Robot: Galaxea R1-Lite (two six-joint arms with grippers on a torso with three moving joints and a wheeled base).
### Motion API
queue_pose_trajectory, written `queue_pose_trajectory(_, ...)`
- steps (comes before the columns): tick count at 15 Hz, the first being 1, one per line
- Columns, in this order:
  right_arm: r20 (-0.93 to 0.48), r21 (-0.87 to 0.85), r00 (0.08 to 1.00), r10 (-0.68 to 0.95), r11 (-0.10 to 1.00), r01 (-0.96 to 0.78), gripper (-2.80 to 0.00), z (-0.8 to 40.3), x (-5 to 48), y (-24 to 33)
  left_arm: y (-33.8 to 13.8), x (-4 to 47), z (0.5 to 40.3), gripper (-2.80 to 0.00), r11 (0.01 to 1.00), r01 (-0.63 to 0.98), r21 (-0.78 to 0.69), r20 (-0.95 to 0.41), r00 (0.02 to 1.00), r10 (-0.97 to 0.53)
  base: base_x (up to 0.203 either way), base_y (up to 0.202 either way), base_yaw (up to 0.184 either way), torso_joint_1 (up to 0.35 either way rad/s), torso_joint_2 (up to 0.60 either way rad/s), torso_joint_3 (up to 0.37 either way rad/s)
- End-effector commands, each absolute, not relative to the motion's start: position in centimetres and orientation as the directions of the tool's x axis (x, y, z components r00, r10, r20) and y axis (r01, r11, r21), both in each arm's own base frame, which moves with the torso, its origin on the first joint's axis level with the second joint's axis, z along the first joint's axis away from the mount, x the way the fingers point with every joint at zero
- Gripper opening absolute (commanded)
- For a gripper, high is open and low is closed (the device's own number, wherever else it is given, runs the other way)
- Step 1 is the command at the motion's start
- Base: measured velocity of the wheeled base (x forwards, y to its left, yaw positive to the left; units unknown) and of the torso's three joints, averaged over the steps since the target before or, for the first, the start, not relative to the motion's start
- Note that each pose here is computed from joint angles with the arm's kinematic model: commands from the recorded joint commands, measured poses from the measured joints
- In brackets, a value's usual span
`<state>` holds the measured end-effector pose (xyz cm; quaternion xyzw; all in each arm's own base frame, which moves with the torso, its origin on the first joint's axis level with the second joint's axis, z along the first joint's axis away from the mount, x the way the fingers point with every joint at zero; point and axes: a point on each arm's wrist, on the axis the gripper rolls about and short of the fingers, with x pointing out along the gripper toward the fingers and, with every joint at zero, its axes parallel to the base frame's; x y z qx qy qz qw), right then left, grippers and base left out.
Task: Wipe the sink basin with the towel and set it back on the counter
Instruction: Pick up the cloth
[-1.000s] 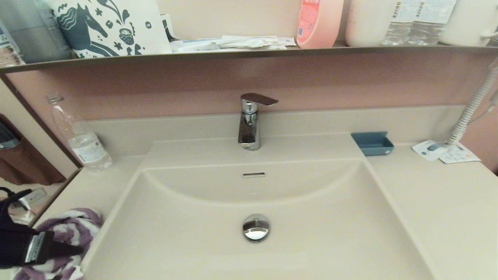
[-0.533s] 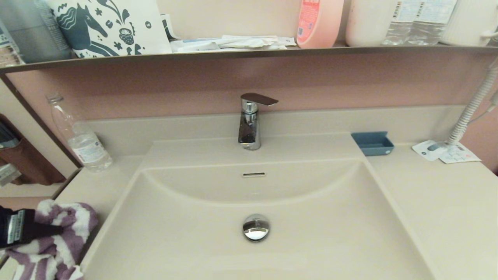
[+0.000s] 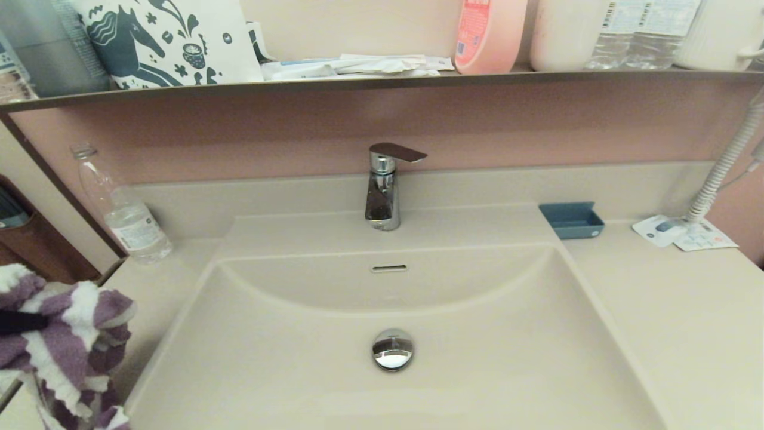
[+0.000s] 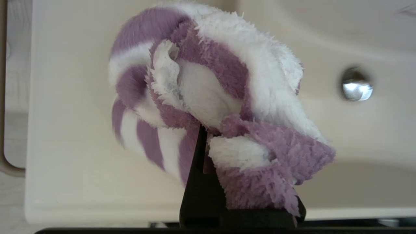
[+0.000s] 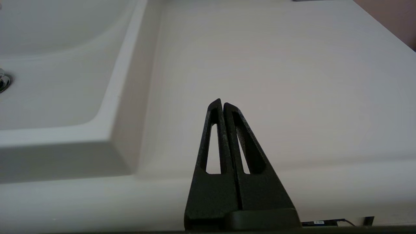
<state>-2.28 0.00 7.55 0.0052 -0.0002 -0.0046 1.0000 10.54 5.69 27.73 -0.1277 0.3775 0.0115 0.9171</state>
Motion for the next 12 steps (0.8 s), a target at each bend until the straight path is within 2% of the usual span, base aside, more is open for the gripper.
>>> queue_pose_trajectory(1, 0.000, 0.010, 1.000, -0.009, 1.000, 0.009, -2.80, 7.5, -2.3, 0.0, 4.0, 8.8, 31.0, -2.80, 0.967, -0.097, -0.235, -0.628, 0.775, -0.075, 0.000, 0.000, 0.000, 0.000, 0.00, 0.000)
queue_pose_trajectory(7, 0.000, 0.011, 1.000, -0.009, 1.000, 0.009, -2.80, 7.5, -2.3, 0.0, 0.9, 5.3, 38.2, -2.80, 0.930, -0.016, -0.367, -0.450, 0.878, -0.162, 0.000, 0.000, 0.000, 0.000, 0.00, 0.000)
queue_pose_trajectory(12, 0.000, 0.011, 1.000, -0.009, 1.000, 0.009, -2.80, 7.5, -2.3, 0.0, 0.2, 4.3, 42.7, -2.80, 0.935, 0.087, -0.344, -0.234, 0.956, -0.176, 0.000, 0.000, 0.000, 0.000, 0.00, 0.000)
